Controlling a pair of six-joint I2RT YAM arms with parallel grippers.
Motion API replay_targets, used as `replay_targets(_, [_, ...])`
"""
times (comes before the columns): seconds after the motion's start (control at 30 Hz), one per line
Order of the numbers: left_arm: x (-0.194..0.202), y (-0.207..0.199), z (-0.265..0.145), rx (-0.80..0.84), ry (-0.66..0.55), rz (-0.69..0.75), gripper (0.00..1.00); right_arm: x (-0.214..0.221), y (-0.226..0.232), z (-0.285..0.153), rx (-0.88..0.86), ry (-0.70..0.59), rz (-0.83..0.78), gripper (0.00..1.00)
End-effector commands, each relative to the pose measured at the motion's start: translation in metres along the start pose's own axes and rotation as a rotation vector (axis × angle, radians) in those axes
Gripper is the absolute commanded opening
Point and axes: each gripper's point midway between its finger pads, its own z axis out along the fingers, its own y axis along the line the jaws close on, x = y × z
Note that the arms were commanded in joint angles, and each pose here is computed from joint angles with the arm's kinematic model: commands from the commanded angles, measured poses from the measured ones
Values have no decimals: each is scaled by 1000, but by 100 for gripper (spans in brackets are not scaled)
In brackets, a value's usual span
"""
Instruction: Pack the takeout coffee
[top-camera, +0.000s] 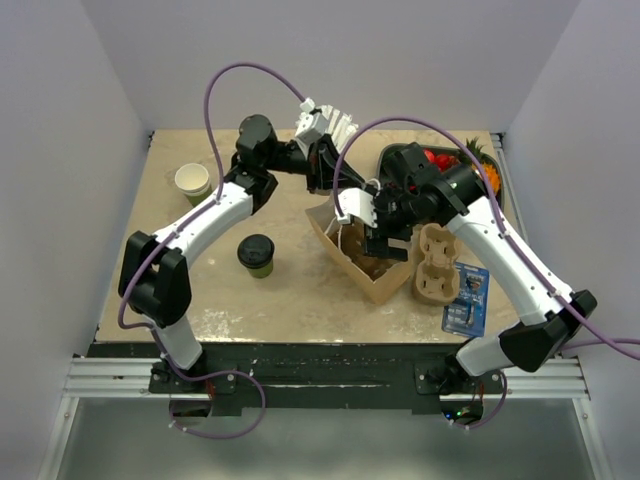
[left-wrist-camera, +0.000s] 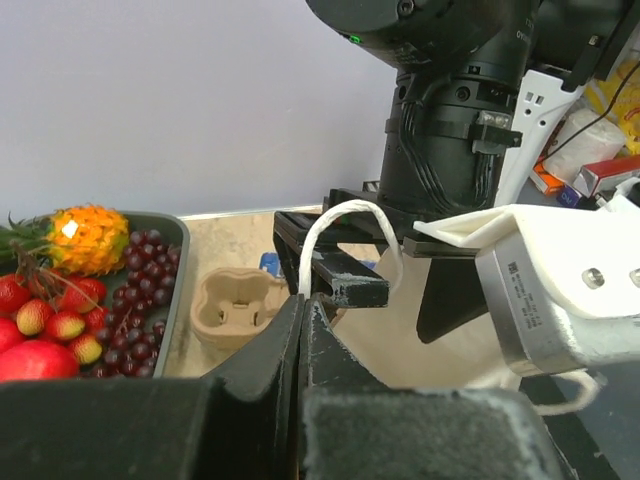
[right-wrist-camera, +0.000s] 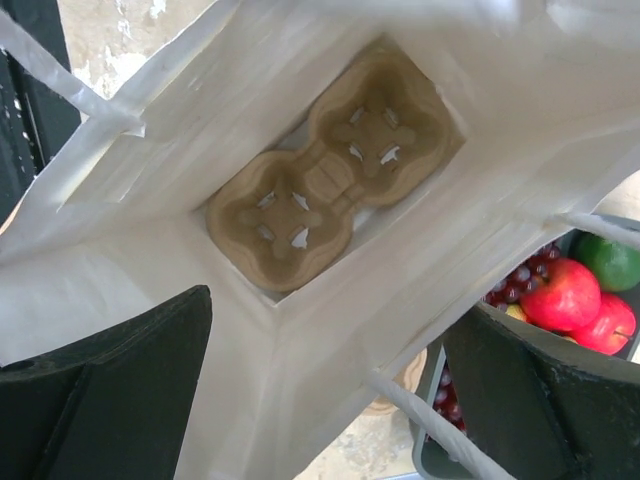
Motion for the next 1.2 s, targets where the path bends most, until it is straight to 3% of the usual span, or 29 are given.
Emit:
replay_targets(0.0, [-27,-9,-19,-61,-43,84,0,9,-5,-6,67,41,-3,98])
replay_targets(0.23, [-17,-2,-48,-167,-40,47,0,23,-11,-16,141,102,-35,99])
replay_targets(0.5, [-16,-6,-49,-141,-54,60,2,25,-19,-20,177,126,-59,99])
replay_targets(0.53, [-15,-4,-47,-137,-57,52,14,25,-18,-19,167,123,-58,99])
replay_targets(0.57, [-17,-3,-45,-131,-59,66,37,23,-18,-20,167,117,-66,99])
replay_targets(0.67, [-15,6,-35,-102,-58,125,55,21,-16,-19,148,109,-74,99])
replay_targets(1.17, [8,16,16,69,-84,150,60,13,-5,-12,65,66,-81,99])
